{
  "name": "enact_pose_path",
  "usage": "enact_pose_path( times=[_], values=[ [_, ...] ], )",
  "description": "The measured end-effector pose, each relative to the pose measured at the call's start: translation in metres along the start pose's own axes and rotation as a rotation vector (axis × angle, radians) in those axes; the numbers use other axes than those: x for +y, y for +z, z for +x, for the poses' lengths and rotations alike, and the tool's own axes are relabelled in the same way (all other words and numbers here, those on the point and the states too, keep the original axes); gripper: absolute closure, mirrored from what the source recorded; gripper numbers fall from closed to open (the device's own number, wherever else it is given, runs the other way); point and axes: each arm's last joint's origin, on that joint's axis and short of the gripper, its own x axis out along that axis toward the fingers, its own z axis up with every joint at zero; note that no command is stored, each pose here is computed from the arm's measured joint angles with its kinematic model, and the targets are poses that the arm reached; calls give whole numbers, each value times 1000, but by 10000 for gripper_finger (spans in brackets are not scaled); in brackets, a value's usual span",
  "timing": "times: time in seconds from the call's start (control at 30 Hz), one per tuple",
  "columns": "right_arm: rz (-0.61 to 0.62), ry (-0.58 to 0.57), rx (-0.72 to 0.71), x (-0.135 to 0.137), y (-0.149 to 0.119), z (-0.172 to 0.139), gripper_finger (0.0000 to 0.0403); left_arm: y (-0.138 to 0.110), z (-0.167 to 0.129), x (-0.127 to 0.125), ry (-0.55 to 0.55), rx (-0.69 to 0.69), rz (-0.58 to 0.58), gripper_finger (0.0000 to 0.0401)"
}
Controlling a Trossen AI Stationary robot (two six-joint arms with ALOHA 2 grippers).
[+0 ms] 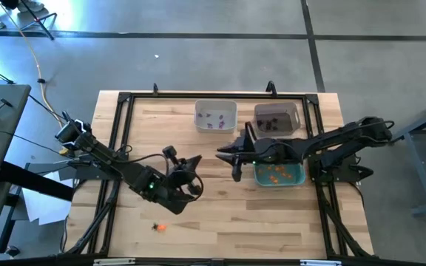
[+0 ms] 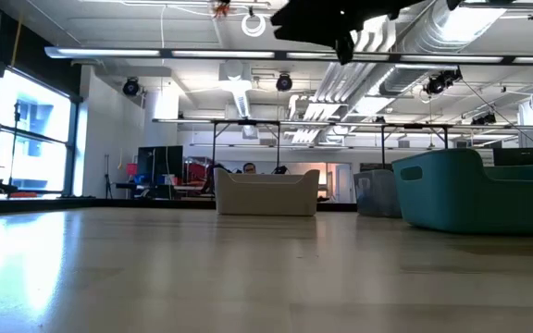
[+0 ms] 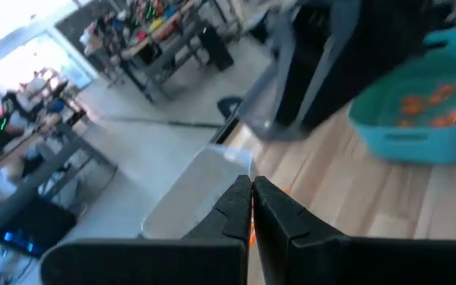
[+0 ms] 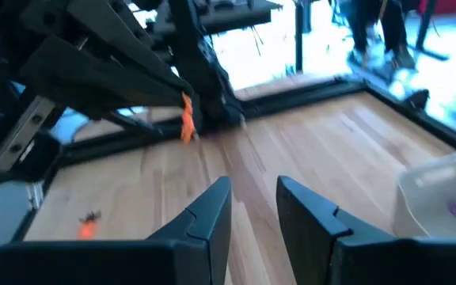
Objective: Sort Halloween decoration
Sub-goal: Put the orange spider toy into the green bin
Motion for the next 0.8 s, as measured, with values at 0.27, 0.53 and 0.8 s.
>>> enact_pose_path(
  times=[0.27, 0.53, 0.8],
  values=[
    [-50, 49, -88, 12, -8, 17, 304, 21, -1, -7, -91, -85, 16, 401],
    [-60, 86, -112, 22, -8, 15, 304, 24, -1, -7, -109, -97, 3, 401],
    [-69, 112, -120, 30, -9, 12, 304, 26, 5, -5, -93, -95, -1, 401]
  ],
)
